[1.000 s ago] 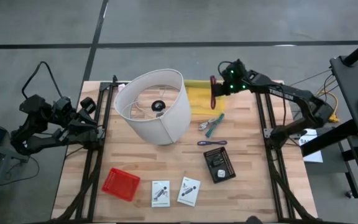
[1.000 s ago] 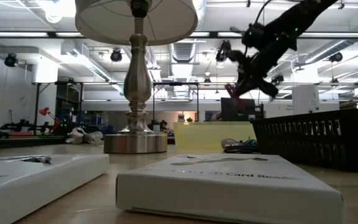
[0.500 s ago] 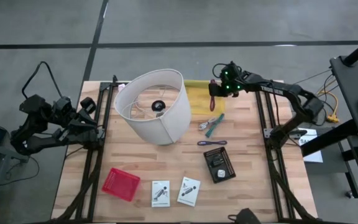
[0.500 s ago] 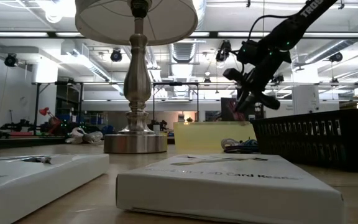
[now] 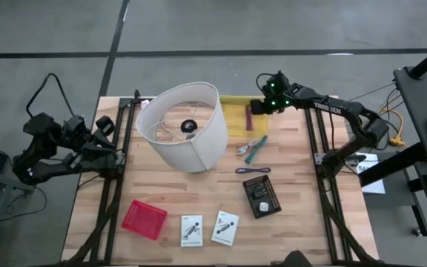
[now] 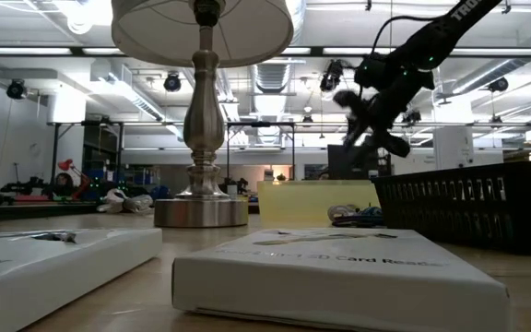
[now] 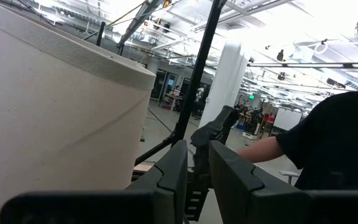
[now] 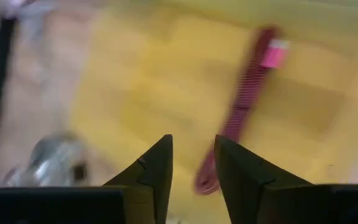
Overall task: Pick and place items into bin
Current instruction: Put the blue cable into the yellow bin
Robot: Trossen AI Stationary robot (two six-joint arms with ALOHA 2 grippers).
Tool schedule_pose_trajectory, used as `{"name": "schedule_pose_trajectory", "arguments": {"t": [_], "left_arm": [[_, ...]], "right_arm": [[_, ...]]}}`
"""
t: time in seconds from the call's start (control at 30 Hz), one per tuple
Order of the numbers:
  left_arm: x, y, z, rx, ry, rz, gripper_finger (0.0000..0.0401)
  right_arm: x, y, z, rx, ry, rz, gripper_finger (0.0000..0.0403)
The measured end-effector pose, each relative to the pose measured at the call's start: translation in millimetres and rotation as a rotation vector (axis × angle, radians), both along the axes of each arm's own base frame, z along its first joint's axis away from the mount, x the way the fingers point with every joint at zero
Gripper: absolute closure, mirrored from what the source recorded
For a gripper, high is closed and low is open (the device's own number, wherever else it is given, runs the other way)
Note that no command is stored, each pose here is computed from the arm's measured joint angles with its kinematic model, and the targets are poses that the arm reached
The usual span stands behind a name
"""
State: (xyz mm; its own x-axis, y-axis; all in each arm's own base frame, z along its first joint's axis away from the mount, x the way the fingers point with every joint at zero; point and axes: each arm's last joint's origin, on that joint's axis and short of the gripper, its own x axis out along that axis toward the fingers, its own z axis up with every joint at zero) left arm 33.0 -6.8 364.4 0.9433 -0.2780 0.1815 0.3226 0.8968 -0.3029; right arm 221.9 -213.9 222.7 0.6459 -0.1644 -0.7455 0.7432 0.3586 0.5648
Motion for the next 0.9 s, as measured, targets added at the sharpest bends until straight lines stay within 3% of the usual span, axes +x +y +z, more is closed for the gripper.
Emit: {"name": "schedule_pose_trajectory", "arguments": {"t": [0.17, 0.33, 0.4, 0.6, 0.7, 0.9], "left_arm": [[0.0, 0.0, 0.0, 0.002, -0.001, 0.000, 0.0349], [0.0, 0.1, 0.0, 0.007, -0.003, 0.006, 0.0349], [0.1, 0.2, 0.1, 0.005, -0.003, 0.009, 0.0349], [0.1, 0.3, 0.1, 0.000, -0.001, 0.010, 0.0349], [0.1, 0.3, 0.1, -0.001, -0.001, 0.011, 0.0349], [0.1, 0.3, 0.1, -0.001, -0.001, 0.011, 0.0349]], "right_arm": [[6.8, 20.3, 15.5, -0.112, -0.157, 0.434, 0.0285], [16.6, 55.8, 25.3, -0.454, -0.154, 0.906, 0.0288], [22.4, 70.4, 24.1, -0.564, -0.088, 1.035, 0.0288], [32.8, 102.3, 13.5, -0.726, 0.211, 1.240, 0.0272], [35.1, 113.0, 8.4, -0.731, 0.232, 1.348, 0.0262], [41.9, 123.7, -3.2, -0.697, 0.248, 1.426, 0.0248]]}}
